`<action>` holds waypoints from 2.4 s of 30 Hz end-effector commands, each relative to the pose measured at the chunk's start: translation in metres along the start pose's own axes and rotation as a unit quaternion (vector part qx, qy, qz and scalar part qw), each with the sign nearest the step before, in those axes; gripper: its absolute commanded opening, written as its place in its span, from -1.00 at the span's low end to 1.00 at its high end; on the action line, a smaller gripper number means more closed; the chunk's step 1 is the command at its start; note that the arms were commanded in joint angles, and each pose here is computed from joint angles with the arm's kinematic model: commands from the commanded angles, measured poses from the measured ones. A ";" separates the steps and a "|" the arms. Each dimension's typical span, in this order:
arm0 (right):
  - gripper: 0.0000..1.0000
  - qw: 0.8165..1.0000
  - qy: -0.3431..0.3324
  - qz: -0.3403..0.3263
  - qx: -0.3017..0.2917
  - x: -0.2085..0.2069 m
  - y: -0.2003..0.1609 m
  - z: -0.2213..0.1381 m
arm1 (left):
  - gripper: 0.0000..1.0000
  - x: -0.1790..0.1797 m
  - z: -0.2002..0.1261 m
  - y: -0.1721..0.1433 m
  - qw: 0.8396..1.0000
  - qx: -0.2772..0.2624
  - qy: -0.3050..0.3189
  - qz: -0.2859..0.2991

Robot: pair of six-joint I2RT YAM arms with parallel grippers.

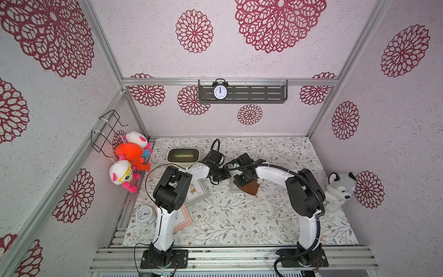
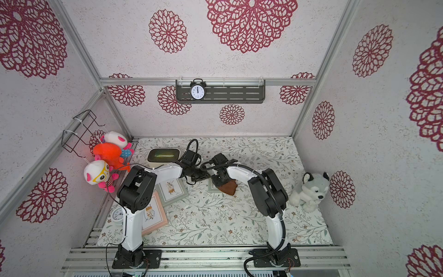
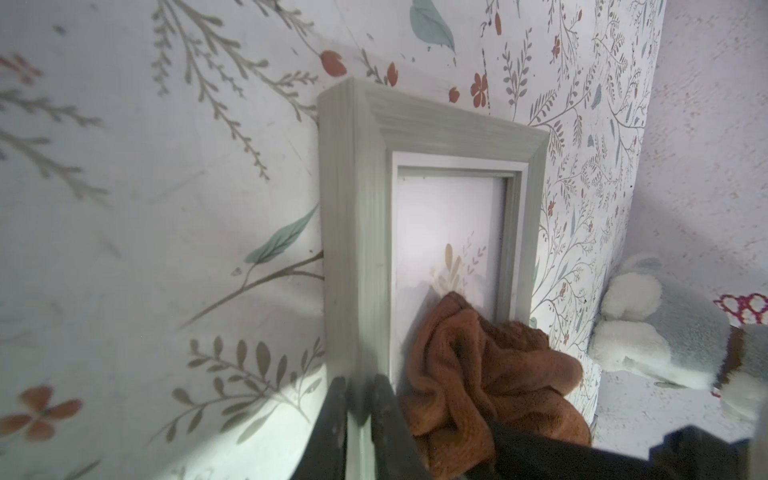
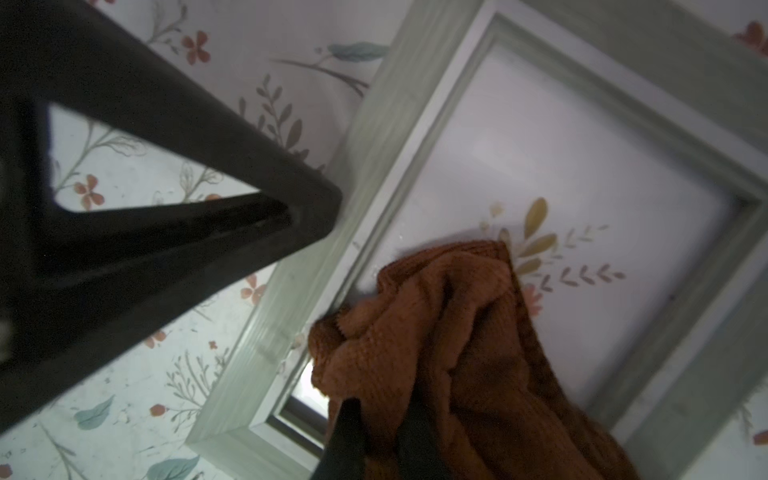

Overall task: Wipe the picture frame with a cloth
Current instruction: Wipe the dirt from the picture frame.

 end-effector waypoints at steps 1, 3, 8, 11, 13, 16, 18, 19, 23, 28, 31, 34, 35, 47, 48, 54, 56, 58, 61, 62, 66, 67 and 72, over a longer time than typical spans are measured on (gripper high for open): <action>-1.00 0.998 -0.010 0.008 0.062 -0.013 -0.034 0.015 | -0.72 0.063 0.027 -0.049 0.989 0.082 0.116 -0.041; -1.00 0.997 -0.044 0.032 0.060 -0.039 -0.039 0.008 | -0.72 0.063 0.027 -0.049 0.989 0.081 0.116 -0.040; -1.00 0.996 -0.059 0.035 0.053 -0.053 -0.035 -0.002 | -0.72 0.062 0.028 -0.048 0.989 0.082 0.114 -0.039; -1.00 0.998 -0.022 -0.004 0.052 -0.014 -0.027 0.012 | -0.72 0.062 0.029 -0.047 0.989 0.082 0.115 -0.040; -1.00 0.998 -0.001 -0.013 0.056 0.004 -0.026 0.021 | -0.72 0.062 0.028 -0.047 0.989 0.081 0.117 -0.040; -1.00 0.998 -0.008 -0.012 0.056 0.000 -0.030 0.023 | -0.72 0.063 0.028 -0.048 0.989 0.082 0.118 -0.041; -1.00 0.998 -0.034 -0.009 0.060 -0.019 -0.037 0.016 | -0.72 0.063 0.028 -0.048 0.989 0.083 0.118 -0.040; -1.00 0.997 -0.045 -0.003 0.060 -0.031 -0.039 0.011 | -0.72 0.062 0.029 -0.048 0.989 0.084 0.116 -0.039; -1.00 0.993 -0.097 0.014 0.062 -0.066 -0.045 -0.005 | -0.72 0.063 0.030 -0.047 0.989 0.084 0.116 -0.039; -1.00 0.998 -0.017 -0.045 0.049 -0.001 -0.035 0.012 | -0.72 0.064 0.032 -0.047 0.989 0.086 0.116 -0.042; -1.00 0.997 0.030 -0.060 0.038 0.023 -0.035 0.015 | -0.72 0.066 0.033 -0.048 0.988 0.087 0.118 -0.044; -1.00 0.998 -0.022 -0.050 0.041 -0.004 -0.044 0.010 | -0.72 0.067 0.033 -0.050 0.988 0.089 0.119 -0.043; -1.00 0.997 -0.036 -0.042 0.044 -0.015 -0.047 0.008 | -0.72 0.067 0.033 -0.049 0.988 0.090 0.118 -0.043; -1.00 0.990 -0.038 -0.134 0.035 0.013 -0.040 0.010 | -0.72 0.073 0.035 -0.047 0.987 0.089 0.126 -0.042; -1.00 0.990 -0.022 -0.139 0.027 0.019 -0.038 0.011 | -0.72 0.073 0.035 -0.047 0.987 0.089 0.125 -0.042; -1.00 0.986 -0.079 -0.141 0.046 -0.016 -0.056 0.001 | -0.72 0.075 0.035 -0.047 0.987 0.091 0.128 -0.040; -1.00 0.983 -0.106 -0.135 0.061 -0.036 -0.066 -0.006 | -0.72 0.076 0.034 -0.047 0.987 0.091 0.128 -0.039; -1.00 0.981 -0.125 -0.132 0.067 -0.048 -0.065 -0.013 | -0.72 0.077 0.034 -0.046 0.987 0.090 0.128 -0.039; -1.00 0.986 -0.087 -0.137 0.046 -0.032 -0.050 -0.015 | -0.72 0.078 0.036 -0.046 0.987 0.092 0.129 -0.040; -1.00 0.987 -0.065 -0.141 0.035 -0.022 -0.046 -0.014 | -0.73 0.078 0.036 -0.045 0.987 0.092 0.129 -0.040; -1.00 0.991 -0.015 -0.132 0.005 -0.003 -0.040 -0.009 | -0.73 0.078 0.034 -0.045 0.987 0.090 0.129 -0.041; -1.00 0.992 -0.029 -0.126 0.006 -0.010 -0.043 -0.008 | -0.73 0.078 0.035 -0.045 0.987 0.091 0.130 -0.041; -1.00 0.994 -0.090 -0.060 0.010 -0.061 -0.054 -0.023 | -0.72 0.077 0.034 -0.045 0.987 0.092 0.127 -0.040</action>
Point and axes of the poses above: each gripper's point midway between its finger pads, its own z axis out along the fingers, its own x axis along the line the jaws close on, y = z × x, the point moved 5 cm from there along -z, back along the fingers, and after that the axes turned 5 degrees about z, right-handed, at the moved point
